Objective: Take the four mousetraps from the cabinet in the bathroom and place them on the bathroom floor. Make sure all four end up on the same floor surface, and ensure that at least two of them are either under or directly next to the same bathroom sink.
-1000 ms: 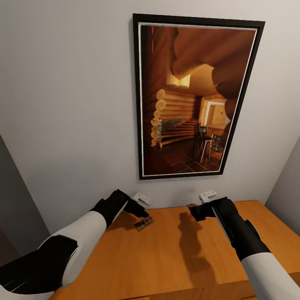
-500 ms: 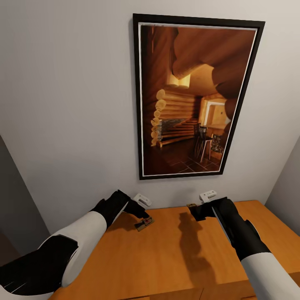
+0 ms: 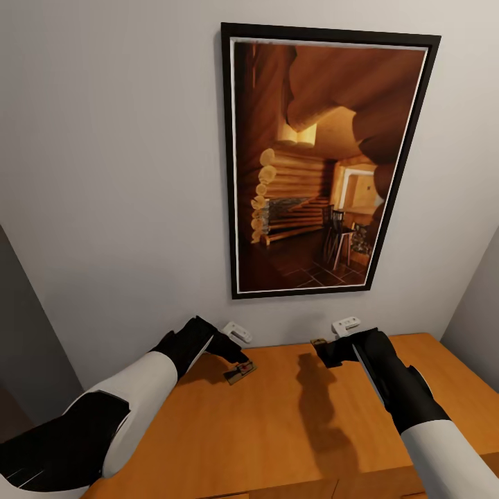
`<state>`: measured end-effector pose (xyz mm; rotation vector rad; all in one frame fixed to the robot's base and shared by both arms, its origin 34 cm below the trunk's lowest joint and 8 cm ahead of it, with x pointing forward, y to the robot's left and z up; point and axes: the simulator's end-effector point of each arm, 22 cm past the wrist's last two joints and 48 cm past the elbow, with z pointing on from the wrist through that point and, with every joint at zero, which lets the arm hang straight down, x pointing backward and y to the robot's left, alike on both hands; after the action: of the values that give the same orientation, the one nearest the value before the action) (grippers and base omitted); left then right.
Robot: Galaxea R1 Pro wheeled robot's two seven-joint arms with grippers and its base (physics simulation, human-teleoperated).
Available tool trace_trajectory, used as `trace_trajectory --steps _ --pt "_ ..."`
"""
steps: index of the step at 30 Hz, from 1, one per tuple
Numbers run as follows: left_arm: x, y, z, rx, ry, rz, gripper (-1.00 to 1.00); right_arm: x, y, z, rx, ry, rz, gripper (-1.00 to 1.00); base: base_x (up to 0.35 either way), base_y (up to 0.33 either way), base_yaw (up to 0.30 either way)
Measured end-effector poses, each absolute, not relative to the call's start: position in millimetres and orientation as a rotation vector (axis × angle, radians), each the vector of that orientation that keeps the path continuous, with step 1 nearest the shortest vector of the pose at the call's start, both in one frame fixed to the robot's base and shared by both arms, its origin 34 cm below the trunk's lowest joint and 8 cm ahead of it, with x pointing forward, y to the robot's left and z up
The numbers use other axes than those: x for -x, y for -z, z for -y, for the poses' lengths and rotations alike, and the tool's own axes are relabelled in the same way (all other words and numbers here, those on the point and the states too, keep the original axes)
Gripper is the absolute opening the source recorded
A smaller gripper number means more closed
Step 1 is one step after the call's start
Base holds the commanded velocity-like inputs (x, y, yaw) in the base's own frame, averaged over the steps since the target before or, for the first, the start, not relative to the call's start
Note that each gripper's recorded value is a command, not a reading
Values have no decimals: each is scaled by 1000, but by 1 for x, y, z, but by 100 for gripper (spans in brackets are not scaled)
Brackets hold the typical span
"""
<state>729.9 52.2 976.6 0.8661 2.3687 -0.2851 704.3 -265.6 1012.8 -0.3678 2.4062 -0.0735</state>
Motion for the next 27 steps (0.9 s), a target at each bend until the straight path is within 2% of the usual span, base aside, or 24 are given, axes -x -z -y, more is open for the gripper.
trace_trajectory --steps 27 --pt "-719 -973 -41 -948 330 -2347 100 -704 -1013 266 368 74 -2406 -100 0 0 0"
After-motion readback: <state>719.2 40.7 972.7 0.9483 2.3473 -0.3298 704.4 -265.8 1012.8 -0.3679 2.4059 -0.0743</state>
